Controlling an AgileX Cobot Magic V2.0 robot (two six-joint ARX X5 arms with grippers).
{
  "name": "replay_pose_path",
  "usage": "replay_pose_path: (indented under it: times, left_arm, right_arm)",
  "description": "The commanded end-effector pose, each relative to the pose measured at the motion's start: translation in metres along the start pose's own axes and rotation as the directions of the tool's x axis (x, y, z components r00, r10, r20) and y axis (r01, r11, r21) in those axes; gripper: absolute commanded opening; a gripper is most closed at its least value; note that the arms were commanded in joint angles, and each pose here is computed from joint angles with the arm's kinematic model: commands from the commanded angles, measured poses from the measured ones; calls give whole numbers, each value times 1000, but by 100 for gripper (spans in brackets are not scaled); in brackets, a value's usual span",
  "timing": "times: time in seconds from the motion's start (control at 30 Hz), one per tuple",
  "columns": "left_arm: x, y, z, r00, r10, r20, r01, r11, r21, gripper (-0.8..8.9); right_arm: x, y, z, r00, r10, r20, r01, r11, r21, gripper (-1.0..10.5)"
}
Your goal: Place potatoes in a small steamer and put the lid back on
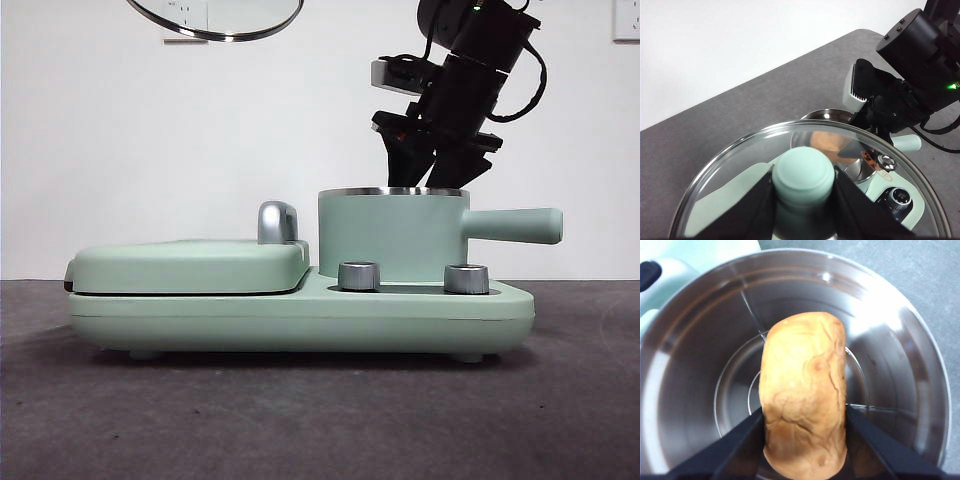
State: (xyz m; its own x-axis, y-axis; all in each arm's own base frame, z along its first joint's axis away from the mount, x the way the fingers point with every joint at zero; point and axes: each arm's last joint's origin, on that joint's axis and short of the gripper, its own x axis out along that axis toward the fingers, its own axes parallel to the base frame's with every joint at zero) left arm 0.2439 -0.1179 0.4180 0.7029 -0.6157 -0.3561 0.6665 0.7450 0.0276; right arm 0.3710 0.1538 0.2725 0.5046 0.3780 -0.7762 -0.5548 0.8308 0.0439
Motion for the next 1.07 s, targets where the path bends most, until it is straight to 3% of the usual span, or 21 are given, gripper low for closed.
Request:
replay_pose_path:
  times: [0.03, 0.43, 0.57, 0.67, 0.8, 1.07]
  left_arm:
    - [-5, -1, 9, 999, 2, 51, -3, 1000, 21, 15]
    - [-5, -1, 9, 999, 2, 49, -2, 1000, 13, 15]
    - [-5, -1, 8, 999, 0, 37, 0, 1000, 10, 14]
    - [-5, -1, 8, 999, -1, 34, 1, 1000, 9, 14]
    - [-4, -5, 7, 1000, -16, 25, 16, 1000, 12, 14]
    - [11, -12, 4, 999, -52, 0, 52, 998, 18, 14]
  right_arm:
    - [3, 1, 6, 1000, 6, 18, -5, 1000, -20, 201]
    - [7, 3, 8, 999, 36, 37, -35, 999, -27, 300]
    - [-34, 9, 16, 991, 49, 127, -44, 998, -44, 300]
    - [-85, 18, 9, 992, 49, 120, -47, 999, -27, 278]
    - [-137, 28, -20, 982, 54, 181, -48, 998, -36, 262]
    - [-197, 52, -122, 955, 39, 293, -43, 999, 9, 262]
